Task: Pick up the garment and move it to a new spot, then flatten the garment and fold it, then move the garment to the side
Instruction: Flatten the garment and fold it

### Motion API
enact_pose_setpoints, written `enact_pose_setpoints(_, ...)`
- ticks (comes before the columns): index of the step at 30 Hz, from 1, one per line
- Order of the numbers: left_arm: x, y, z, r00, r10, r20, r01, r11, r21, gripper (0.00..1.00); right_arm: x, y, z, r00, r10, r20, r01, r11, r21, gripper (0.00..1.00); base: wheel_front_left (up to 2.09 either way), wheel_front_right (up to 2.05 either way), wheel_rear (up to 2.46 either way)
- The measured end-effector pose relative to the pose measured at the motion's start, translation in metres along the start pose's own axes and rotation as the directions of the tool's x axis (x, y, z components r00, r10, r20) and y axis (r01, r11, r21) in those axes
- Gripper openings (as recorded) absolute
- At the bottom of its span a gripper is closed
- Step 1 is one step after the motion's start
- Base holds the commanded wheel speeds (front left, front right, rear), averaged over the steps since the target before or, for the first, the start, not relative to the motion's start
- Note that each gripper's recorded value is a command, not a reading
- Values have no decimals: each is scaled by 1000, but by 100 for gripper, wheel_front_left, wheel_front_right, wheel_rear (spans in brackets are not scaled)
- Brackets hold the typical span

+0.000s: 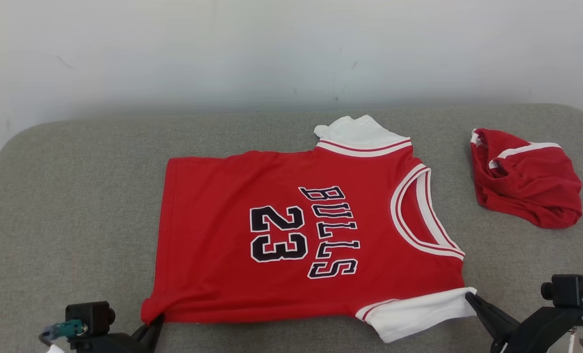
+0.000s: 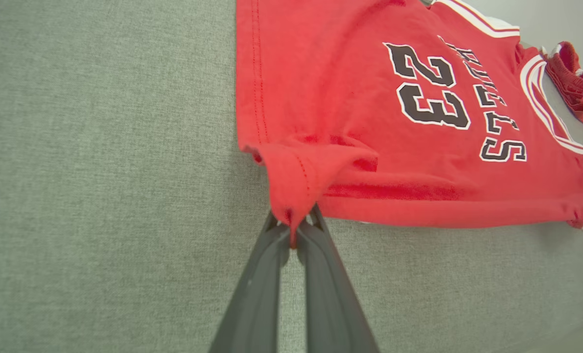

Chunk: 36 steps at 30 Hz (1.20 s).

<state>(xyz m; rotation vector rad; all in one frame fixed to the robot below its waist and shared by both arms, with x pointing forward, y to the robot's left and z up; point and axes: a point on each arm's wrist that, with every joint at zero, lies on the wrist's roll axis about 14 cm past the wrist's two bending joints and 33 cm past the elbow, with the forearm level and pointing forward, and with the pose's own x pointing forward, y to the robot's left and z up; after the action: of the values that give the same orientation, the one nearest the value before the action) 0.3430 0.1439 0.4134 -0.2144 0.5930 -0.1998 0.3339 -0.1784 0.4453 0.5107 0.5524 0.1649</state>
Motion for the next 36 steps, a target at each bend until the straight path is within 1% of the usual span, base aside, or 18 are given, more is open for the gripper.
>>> enact_pose_setpoints(3, -1, 1, 3, 1000, -2, 2, 2, 1000, 0, 0, 0, -2, 11, 1000, 0, 23, 0, 1000, -5, 0, 0, 0, 0)
enact_pose_setpoints(6, -2, -3, 4, 999, -34, -4, 34, 999, -15, 0, 2, -3, 23, 999, -1, 42, 2, 1000, -23, 0, 0, 0, 0)
enact_pose_setpoints(7, -2, -5, 4, 999, -44, -9, 44, 998, -36, 0, 4, -3, 23, 999, -1, 32, 2, 1000, -28, 0, 0, 0, 0)
enact_pose_setpoints(14, 9, 0, 21, 998, -56, -18, 55, 997, -49, 0, 24, 2, 42, 1000, 12, 17, -11, 999, -41, 0, 0, 0, 0)
enact_pose_setpoints(20, 25, -7, 46, 994, -107, -6, 105, 983, -150, 0, 45, 5, 54, 1000, 14, -18, -15, 999, -52, 0, 0, 0, 0)
enact_pose_setpoints(25, 40, 0, 49, 992, -104, -64, 92, 981, -170, 0, 67, 13, 67, 999, 19, -47, -22, 998, -56, 0, 0, 0, 0)
enact_pose_setpoints(28, 48, 2, 55, 991, -103, -85, 88, 982, -165, 0, 79, 16, 70, 997, 18, -71, -22, 998, -56, 0, 0, 0, 0)
enact_pose_setpoints(32, 61, 4, 66, 990, -101, -94, 85, 982, -167, 0, 94, 14, 74, 996, -6, -94, -2, 997, -81, 0, 0, 0, 0)
enact_pose_setpoints(36, 72, 8, 66, 988, -94, -123, 72, 982, -172, 0, 108, 15, 75, 993, -12, -115, 2, 996, -85, 0, 0, 0, 0)
